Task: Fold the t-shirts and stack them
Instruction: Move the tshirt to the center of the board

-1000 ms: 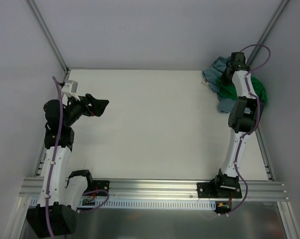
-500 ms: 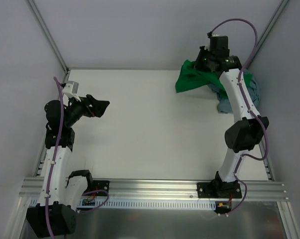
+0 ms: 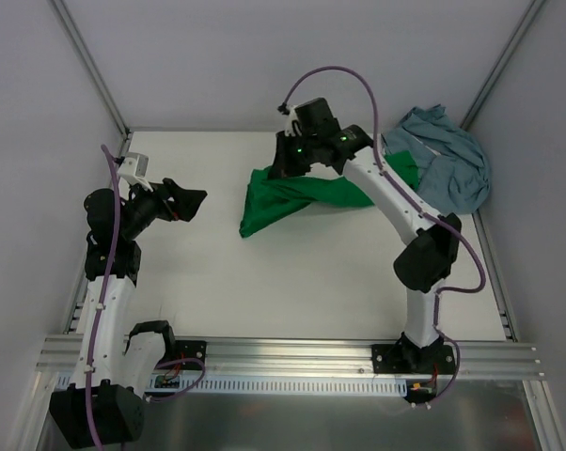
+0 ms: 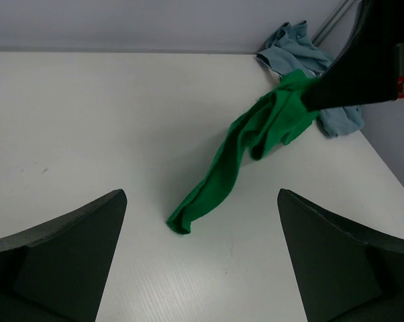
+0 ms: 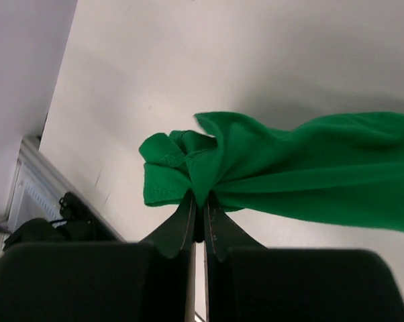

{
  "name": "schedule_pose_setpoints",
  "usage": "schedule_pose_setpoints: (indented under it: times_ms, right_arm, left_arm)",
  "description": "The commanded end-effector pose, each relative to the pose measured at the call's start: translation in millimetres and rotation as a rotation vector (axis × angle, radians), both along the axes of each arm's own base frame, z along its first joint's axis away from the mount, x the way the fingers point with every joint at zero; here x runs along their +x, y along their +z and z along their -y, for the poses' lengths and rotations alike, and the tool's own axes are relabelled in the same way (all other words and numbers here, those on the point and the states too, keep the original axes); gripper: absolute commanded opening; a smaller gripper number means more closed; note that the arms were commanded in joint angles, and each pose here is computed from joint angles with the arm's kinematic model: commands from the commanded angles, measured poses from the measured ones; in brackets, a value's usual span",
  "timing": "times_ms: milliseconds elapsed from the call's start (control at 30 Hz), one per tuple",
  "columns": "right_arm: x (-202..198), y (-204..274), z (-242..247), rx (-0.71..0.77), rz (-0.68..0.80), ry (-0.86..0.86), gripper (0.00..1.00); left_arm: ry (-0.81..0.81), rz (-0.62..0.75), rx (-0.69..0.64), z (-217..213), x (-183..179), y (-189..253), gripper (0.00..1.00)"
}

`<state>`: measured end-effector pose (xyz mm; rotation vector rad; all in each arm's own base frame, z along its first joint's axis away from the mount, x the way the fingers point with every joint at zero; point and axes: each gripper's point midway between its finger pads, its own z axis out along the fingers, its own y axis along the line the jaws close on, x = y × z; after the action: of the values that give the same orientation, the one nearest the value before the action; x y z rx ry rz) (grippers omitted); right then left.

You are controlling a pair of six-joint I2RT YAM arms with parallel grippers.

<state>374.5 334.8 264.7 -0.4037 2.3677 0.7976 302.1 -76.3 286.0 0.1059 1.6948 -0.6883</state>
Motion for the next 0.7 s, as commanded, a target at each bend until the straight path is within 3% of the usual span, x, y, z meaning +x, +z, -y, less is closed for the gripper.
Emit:
schedule_pose_setpoints:
  times_ms: [0,133,233,300,400,533,667]
  right_arm:
    - [-36,-24,-65,0.060,-0.119,0.180,0.01]
    - [-73,-44,-105,0.034,-0.138,0.307,0.90]
    - [-77,-45,-89,-0.046,-0.068,0.254,0.99]
    - [-50,-43,-50,-0.160,0.046,0.093,1.00]
    - [-17,-33,51,-0.340,0.163,-0.229,0.99]
    - [10,-43,187,-0.373,0.122,-0.589,0.99]
    - [34,-70,245,-0.312,-0.001,-0.712,0.93]
  left_arm:
    - [-0.020,0.037,-0.003,2,1,7,0.99]
    - [-0.017,0.028,0.000,1,2,4,0.99]
    - [-0.018,0.022,0.006,2,3,1,0.99]
    - [-0.024,0.018,0.006,4,3,0,0.99]
    - [-0.025,0.014,0.006,4,4,1,0.99]
    - [-0.033,0.023,0.005,6,2,3,0.99]
    - [-0.045,0.020,0.004,9,1,2,0.99]
